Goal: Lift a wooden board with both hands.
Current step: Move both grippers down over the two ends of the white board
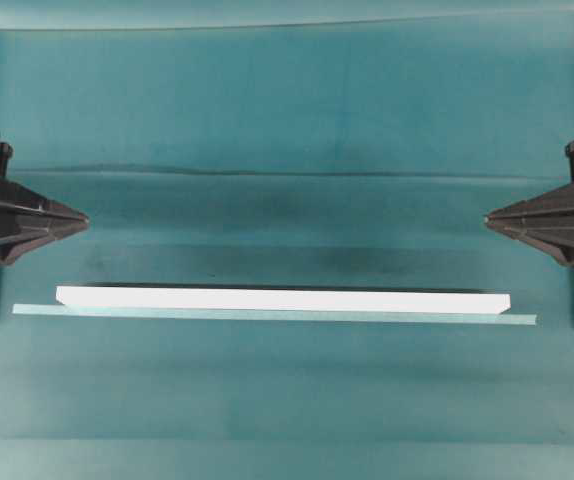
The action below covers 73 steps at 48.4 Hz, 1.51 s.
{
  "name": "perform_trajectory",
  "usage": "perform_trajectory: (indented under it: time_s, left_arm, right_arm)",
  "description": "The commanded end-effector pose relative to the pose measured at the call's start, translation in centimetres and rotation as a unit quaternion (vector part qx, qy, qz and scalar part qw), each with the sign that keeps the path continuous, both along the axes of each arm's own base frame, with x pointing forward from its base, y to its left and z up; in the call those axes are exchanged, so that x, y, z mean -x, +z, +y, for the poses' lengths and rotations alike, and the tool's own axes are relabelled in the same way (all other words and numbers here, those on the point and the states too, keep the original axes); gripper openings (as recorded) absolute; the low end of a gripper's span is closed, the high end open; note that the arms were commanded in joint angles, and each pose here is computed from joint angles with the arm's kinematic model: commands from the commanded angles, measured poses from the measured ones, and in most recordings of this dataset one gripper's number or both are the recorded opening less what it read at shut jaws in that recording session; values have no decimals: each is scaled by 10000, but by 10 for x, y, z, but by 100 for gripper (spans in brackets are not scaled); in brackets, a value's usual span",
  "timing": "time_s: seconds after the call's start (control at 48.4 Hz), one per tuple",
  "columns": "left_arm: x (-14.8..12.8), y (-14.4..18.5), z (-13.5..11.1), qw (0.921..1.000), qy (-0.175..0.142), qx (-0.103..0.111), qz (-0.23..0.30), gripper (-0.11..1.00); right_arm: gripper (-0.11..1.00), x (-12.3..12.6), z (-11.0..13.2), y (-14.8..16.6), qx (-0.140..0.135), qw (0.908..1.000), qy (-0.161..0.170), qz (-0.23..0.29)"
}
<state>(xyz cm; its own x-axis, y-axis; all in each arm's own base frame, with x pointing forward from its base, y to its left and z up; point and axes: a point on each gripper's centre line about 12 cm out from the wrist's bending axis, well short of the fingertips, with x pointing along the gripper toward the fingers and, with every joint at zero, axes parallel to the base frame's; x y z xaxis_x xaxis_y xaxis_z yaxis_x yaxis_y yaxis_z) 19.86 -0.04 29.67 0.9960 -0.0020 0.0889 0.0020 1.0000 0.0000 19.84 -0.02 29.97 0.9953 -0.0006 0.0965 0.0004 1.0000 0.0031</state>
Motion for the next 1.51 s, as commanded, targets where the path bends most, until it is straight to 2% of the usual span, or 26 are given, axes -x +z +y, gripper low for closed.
perform_trajectory:
  time_s: [0.0, 0.062, 0.103, 0.145, 0.289, 0.434, 0.517, 0.6, 0.703, 0.993, 1.096, 1.179, 1.261, 1.282, 1.323, 1.489]
  left_arm:
    - [-7, 16, 4, 10000, 77, 61, -16, 14]
    - [-9, 23, 5, 9999, 113, 24, 84, 13]
    - [-10, 25, 6, 9997, 148, 33, 191, 7]
    - [-11, 28, 7, 9994, 166, 43, 291, 2]
    - [-17, 29, 8, 9958, 194, 153, 878, -1]
    - [-27, 30, 9, 9884, 221, 309, 1469, -1]
    - [-36, 30, 9, 9820, 244, 406, 1829, -1]
    - [-46, 28, 10, 9704, 283, 481, 2351, -1]
    - [-58, 22, 11, 9559, 317, 516, 2874, -1]
    - [-87, -1, 11, 9149, 357, 510, 3989, -1]
    - [-93, -9, 11, 8946, 366, 483, 4427, -1]
    - [-97, -16, 10, 8742, 365, 442, 4822, -1]
    - [-100, -20, 9, 8611, 350, 400, 5057, -1]
    - [-100, -21, 9, 8588, 345, 386, 5097, -1]
    - [-101, -23, 8, 8542, 316, 346, 5178, -1]
    - [-106, -28, 3, 8474, 217, 238, 5300, -1]
  right_arm:
    - [10, -3, -4, 4, -144, 9998, -102, -17]
    - [14, -6, -11, 2, -636, 9972, -282, 260]
    - [9, -8, -14, 2, -898, 9941, -349, 492]
    - [3, -10, -16, 0, -1043, 9909, -402, 754]
    - [0, -16, -15, 5, -1121, 9823, -356, 1456]
    - [0, -27, -14, 8, -1304, 9686, -355, 2085]
    - [0, -35, -14, 3, -1442, 9578, -367, 2458]
    - [0, -43, -13, -5, -1550, 9442, -394, 2879]
    - [0, -56, -13, -18, -1643, 9219, -429, 3481]
    - [0, -84, -11, -41, -1611, 8652, -425, 4730]
    - [0, -91, -9, -45, -1576, 8454, -387, 5088]
    - [0, -98, -8, -47, -1501, 8294, -356, 5369]
    - [0, -105, -5, -47, -1410, 8140, -294, 5627]
    - [0, -108, -4, -48, -1358, 8081, -263, 5726]
    - [0, -111, -3, -48, -1285, 8019, -217, 5830]
    - [0, -125, 1, -54, -904, 7760, 49, 6243]
